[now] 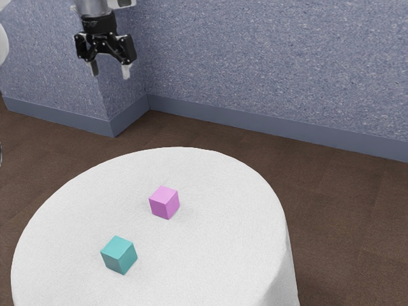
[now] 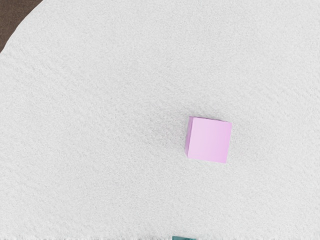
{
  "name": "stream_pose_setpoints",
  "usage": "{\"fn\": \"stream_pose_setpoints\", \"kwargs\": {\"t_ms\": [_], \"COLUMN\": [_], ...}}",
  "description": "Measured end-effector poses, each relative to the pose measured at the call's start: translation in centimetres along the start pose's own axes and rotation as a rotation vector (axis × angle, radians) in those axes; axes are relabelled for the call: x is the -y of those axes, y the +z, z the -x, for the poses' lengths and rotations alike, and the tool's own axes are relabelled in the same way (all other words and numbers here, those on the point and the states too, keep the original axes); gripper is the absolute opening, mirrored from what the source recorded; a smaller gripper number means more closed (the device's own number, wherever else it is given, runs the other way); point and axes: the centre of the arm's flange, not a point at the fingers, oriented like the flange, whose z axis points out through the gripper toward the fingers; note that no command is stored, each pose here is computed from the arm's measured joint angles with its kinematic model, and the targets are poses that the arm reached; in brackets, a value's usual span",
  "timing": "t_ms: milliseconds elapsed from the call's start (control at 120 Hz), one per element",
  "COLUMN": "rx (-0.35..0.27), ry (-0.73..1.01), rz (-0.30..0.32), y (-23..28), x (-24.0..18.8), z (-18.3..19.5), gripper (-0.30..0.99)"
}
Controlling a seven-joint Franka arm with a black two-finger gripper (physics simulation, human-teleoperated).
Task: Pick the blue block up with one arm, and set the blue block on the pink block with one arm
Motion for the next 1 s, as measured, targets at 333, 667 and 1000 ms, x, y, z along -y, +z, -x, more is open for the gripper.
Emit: {"fn": "stream_pose_setpoints", "kwargs": {"t_ms": [333, 667, 1000], "rx": [-0.133, -0.096, 0.063], "ry": [0.027, 0.127, 0.136], "rz": [0.048, -0.089, -0.131], "y": [-8.4, -6.5, 6.7], "x": [-1.0, -7.6, -6.3], "z": [6.0, 7.3, 6.5], "gripper": [0.69, 0.69, 0.69]}}
